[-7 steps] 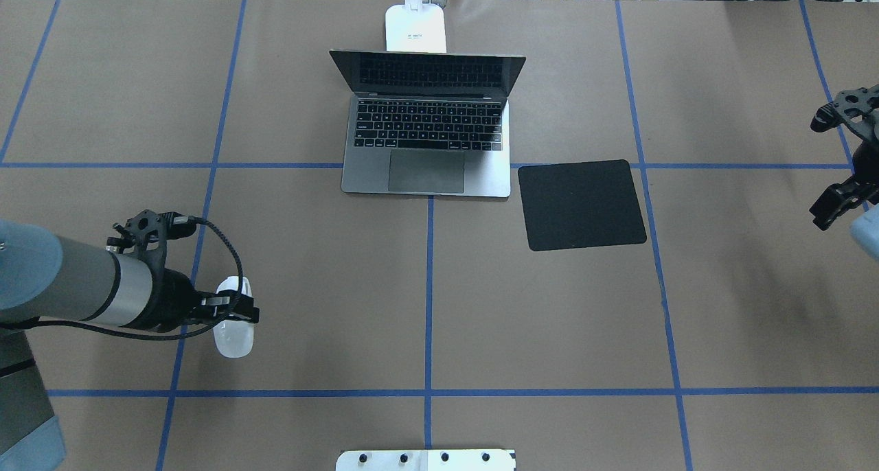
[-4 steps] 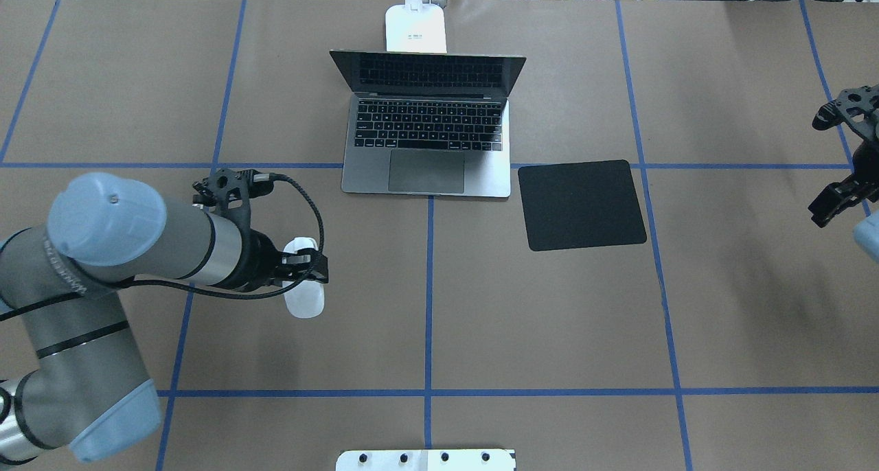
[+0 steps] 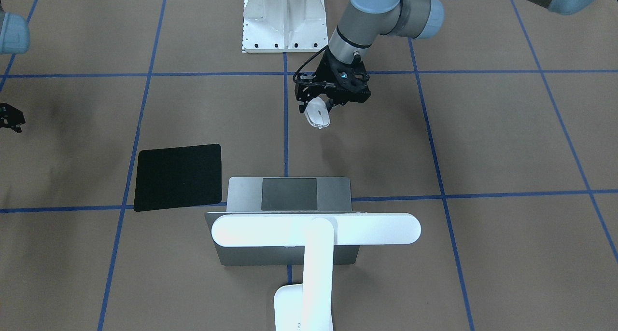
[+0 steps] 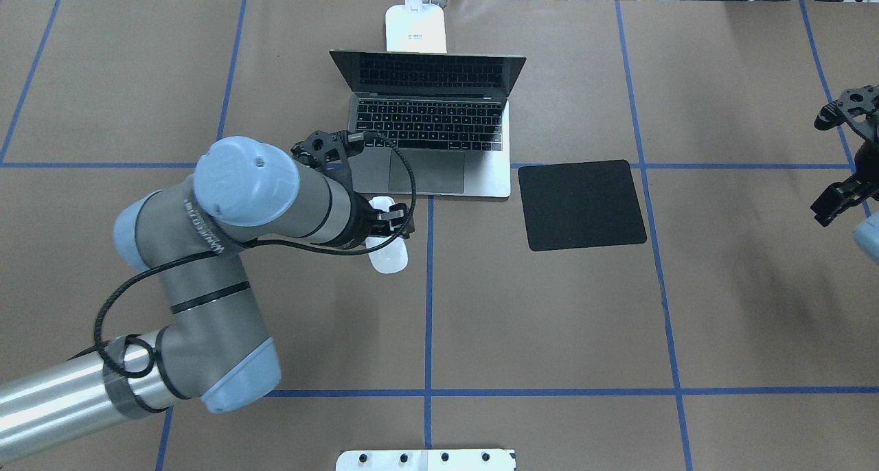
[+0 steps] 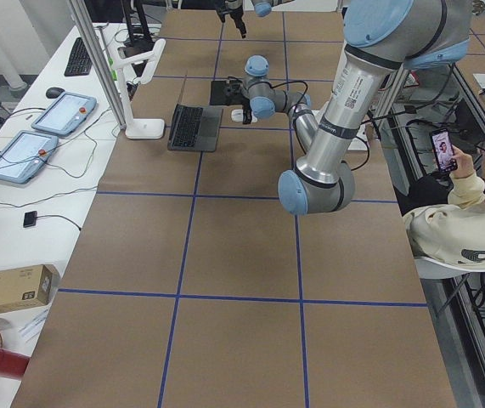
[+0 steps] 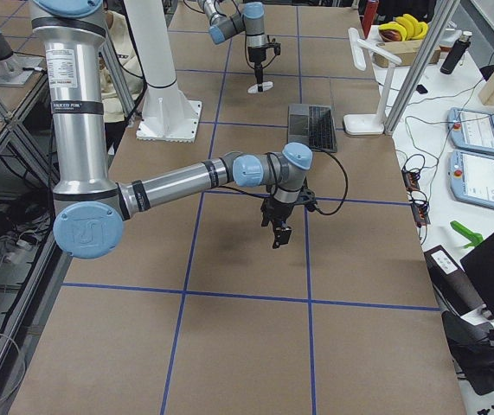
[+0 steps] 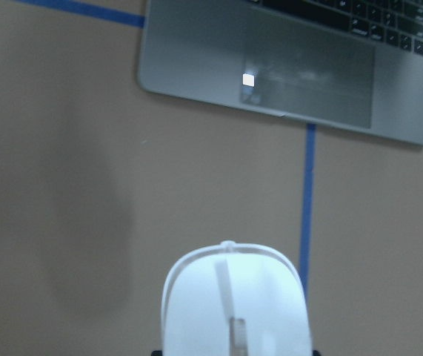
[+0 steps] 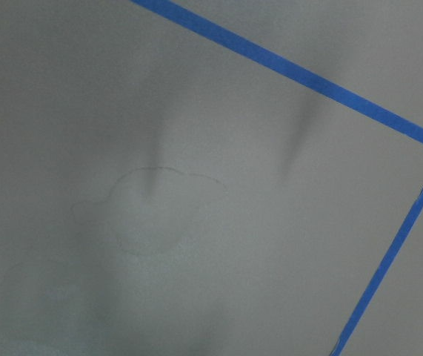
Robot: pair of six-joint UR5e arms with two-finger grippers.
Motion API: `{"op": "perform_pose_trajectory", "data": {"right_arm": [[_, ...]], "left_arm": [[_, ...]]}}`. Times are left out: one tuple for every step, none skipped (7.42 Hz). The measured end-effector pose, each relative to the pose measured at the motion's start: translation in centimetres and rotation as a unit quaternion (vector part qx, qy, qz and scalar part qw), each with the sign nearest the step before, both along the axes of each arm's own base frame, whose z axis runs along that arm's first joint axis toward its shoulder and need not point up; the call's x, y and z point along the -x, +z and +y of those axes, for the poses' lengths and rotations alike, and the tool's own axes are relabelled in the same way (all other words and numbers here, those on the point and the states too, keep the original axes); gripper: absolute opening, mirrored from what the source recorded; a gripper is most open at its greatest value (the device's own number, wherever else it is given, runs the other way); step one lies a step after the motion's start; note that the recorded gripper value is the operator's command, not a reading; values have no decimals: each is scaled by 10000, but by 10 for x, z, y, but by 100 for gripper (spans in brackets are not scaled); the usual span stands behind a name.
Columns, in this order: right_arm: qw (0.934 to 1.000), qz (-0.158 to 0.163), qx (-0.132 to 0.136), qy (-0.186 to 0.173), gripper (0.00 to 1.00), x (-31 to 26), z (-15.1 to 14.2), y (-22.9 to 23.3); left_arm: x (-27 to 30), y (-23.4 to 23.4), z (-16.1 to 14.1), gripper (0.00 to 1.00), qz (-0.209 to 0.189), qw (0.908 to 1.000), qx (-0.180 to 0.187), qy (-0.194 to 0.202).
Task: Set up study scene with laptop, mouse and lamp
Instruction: 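Carry the white mouse with the left gripper toward the mouse pad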
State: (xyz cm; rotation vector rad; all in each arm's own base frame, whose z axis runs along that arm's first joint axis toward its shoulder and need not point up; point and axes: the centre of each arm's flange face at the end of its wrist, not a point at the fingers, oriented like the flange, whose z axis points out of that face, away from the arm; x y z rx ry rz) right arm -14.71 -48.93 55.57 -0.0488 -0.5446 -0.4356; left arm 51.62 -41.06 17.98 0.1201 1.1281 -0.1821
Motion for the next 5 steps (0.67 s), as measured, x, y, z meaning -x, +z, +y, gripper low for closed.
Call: {"op": "perform_pose_trajectory", "data": {"right_arm": [[10000,5,10,9,100,0,0,1],[10000,5,12,15,100,0,-1,0],[10000,-2,13,21,100,1,-1,-1],[10000,-14,12,23,100,1,-2,-2],[10000,-28,9,25,100,2,-2,-3]], "left_arm": [[-17,-18,-11,6,12,9999,12,-127],[-31,-33,-20,6,17,9996,20,-282],[-44,-48,-30,6,5,9990,30,-447],[-60,-64,-39,6,-17,9982,29,-604],[-78,-83,-43,6,-23,9973,36,-737]]}}
